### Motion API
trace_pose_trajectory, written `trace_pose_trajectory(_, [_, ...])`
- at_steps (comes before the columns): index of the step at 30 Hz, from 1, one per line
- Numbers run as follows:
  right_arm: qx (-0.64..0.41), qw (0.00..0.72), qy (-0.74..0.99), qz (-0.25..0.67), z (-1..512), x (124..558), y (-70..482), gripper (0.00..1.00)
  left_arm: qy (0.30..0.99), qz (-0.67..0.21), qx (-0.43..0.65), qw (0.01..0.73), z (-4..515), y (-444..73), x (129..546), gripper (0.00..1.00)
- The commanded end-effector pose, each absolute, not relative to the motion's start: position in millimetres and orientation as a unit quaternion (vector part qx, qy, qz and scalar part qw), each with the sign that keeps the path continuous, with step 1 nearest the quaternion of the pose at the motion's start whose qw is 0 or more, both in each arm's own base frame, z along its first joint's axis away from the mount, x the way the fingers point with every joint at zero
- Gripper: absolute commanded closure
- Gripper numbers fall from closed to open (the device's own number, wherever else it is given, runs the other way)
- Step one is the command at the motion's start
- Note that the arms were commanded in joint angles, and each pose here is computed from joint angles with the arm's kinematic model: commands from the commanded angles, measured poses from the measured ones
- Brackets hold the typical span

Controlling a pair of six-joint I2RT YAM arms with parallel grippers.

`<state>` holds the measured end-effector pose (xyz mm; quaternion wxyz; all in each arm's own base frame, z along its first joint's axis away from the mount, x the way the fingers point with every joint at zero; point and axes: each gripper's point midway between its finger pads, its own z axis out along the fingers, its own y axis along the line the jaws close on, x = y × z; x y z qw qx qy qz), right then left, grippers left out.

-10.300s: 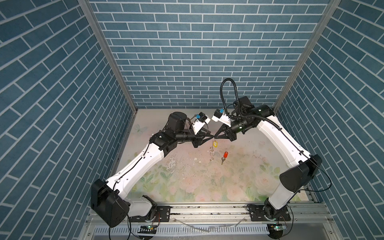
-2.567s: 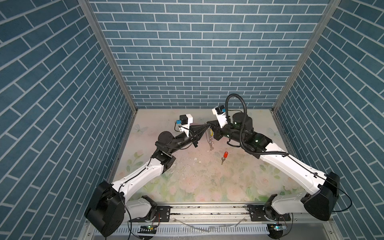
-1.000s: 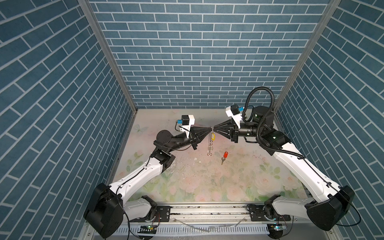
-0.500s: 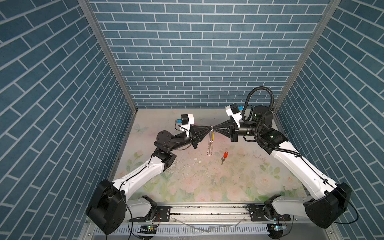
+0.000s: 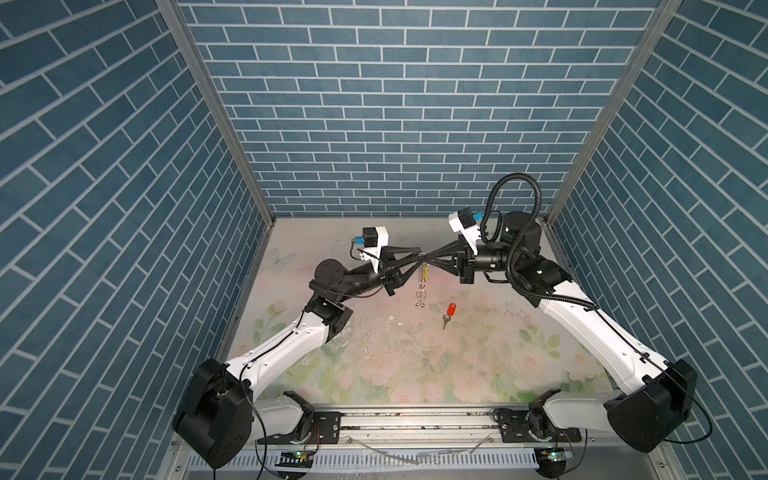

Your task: Put the keys on the keyring

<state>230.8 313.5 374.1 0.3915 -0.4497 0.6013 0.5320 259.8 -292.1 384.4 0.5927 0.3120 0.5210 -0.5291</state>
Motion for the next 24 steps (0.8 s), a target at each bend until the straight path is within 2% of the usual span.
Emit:
trace_pose_trajectory(1, [-0.474,0.391,0.615,0.494,367,231,311,1.0,0.548,-0.485,0.313,0.605,391,-278,260,0.62])
trace_pose_trajectory(7, [-0.501,0.352,0.659,0.437,339,237,305,1.0,0.639,-0.394,0.318,0.578,374,-260,264,0.6])
trace_pose_trajectory(13, [-0.534,0.304,0.679,0.402,325,239,300,1.0,0.734,-0.347,0.344,0.472,341,-259,267,0.69])
trace_pose_trajectory(24, [-0.573,0.255,0.667,0.403,329,229,299,1.0,0.714,-0.402,0.39,0.42,326,-294,257,0.68])
